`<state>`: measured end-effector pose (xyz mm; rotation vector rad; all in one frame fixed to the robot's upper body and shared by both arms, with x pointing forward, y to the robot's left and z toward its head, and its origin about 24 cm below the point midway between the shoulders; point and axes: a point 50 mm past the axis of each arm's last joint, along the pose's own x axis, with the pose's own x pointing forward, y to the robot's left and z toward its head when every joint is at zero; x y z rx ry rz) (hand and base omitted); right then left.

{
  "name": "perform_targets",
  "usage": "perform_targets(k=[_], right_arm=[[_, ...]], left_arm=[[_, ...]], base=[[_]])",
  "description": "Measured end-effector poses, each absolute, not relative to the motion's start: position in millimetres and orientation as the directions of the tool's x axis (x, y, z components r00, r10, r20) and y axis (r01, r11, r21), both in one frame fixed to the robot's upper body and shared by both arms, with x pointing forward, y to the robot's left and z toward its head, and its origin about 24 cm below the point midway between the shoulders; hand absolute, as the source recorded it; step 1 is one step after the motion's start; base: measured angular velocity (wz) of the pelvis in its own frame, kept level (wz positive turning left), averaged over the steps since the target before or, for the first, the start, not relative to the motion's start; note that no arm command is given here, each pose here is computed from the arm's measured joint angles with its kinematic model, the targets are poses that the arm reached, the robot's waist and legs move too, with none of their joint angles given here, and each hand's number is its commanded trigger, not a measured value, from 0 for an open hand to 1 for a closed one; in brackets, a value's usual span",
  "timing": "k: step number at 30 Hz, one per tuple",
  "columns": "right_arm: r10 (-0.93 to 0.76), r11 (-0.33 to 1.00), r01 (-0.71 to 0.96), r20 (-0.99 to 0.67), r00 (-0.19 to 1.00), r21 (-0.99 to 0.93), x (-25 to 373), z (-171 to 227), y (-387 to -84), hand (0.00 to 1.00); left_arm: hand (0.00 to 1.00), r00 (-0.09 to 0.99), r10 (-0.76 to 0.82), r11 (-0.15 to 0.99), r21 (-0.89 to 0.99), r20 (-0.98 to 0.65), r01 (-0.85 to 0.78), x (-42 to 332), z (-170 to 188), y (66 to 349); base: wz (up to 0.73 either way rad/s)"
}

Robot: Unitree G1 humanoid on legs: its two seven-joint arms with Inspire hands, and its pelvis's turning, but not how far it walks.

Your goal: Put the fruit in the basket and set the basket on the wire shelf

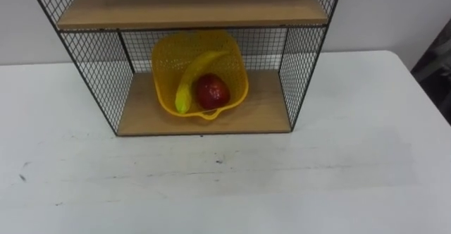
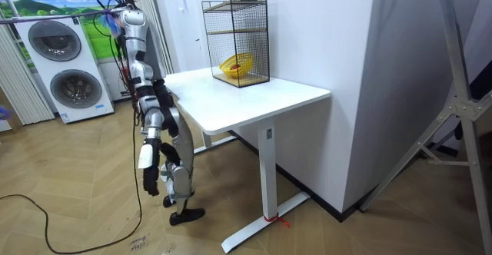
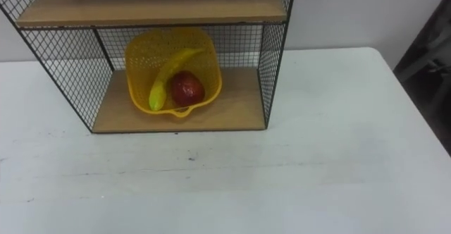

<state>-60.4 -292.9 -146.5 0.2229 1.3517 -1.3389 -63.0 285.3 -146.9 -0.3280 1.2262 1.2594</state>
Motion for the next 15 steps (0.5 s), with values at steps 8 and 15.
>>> perform_targets(k=[8, 15], right_arm=[[-0.41, 0.684, 0.585, -0.893, -0.185, -0.436, -46, -159, -272, 0.0], [-0.354, 0.865, 0.366, -0.934, -0.041, -0.344, -8, -164, -265, 0.0]], left_arm=[[0.0, 0.006, 0.408, 0.792, 0.351, -0.913, -0.5, -22, -160, 264], [0.0, 0.129, 0.312, 0.934, 0.279, -0.941, -0.223, 13, -166, 247]], base=[[-0.04], [-0.02]])
